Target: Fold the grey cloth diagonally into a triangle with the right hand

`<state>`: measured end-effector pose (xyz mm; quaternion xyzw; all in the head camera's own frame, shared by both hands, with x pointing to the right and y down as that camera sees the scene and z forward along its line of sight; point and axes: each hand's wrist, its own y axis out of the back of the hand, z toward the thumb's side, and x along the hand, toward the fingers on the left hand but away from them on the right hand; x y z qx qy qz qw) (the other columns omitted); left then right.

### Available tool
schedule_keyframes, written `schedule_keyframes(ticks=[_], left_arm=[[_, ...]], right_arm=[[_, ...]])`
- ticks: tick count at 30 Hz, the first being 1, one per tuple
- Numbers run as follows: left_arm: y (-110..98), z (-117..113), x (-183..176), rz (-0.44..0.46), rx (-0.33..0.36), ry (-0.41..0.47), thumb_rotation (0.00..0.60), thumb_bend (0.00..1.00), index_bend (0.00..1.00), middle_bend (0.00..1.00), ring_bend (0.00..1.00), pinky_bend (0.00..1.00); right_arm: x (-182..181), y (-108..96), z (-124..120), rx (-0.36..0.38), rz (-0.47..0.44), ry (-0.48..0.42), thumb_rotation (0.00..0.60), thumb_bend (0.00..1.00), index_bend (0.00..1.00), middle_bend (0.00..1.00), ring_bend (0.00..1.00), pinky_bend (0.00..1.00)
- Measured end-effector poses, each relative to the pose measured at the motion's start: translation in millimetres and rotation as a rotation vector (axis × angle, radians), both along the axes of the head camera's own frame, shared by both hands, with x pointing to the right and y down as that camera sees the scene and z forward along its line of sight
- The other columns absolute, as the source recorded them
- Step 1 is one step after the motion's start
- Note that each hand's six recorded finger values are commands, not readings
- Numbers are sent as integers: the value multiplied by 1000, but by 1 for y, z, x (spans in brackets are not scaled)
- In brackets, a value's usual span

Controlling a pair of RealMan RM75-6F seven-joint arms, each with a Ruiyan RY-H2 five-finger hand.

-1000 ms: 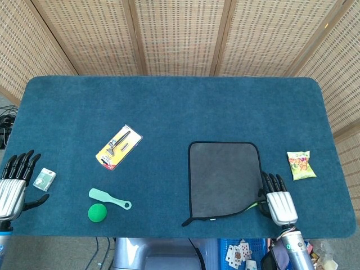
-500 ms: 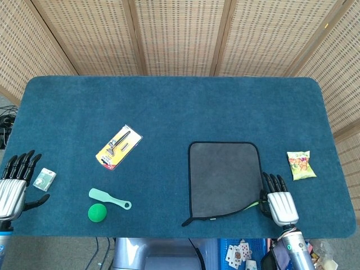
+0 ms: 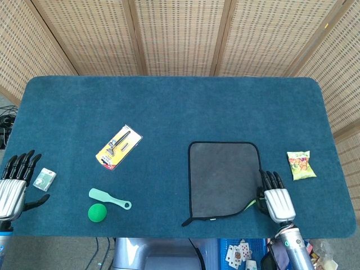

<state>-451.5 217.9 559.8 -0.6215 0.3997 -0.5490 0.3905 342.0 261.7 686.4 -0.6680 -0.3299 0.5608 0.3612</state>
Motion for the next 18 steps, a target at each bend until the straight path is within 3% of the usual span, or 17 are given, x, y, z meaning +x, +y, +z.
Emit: schedule_keyframes(ticks=[10,18], left_arm=[[-1,1,-3,-8,-4,-1,600,56,0,0,0,0],[-2,5,-3,-8,-14,-5,600,56,0,0,0,0]], right_arm=[[-25,-29,10,5,-49,-3,600,569,569,69,0,0],[-51,-65,21,13,-96,16,600,569,571,74,0,0]])
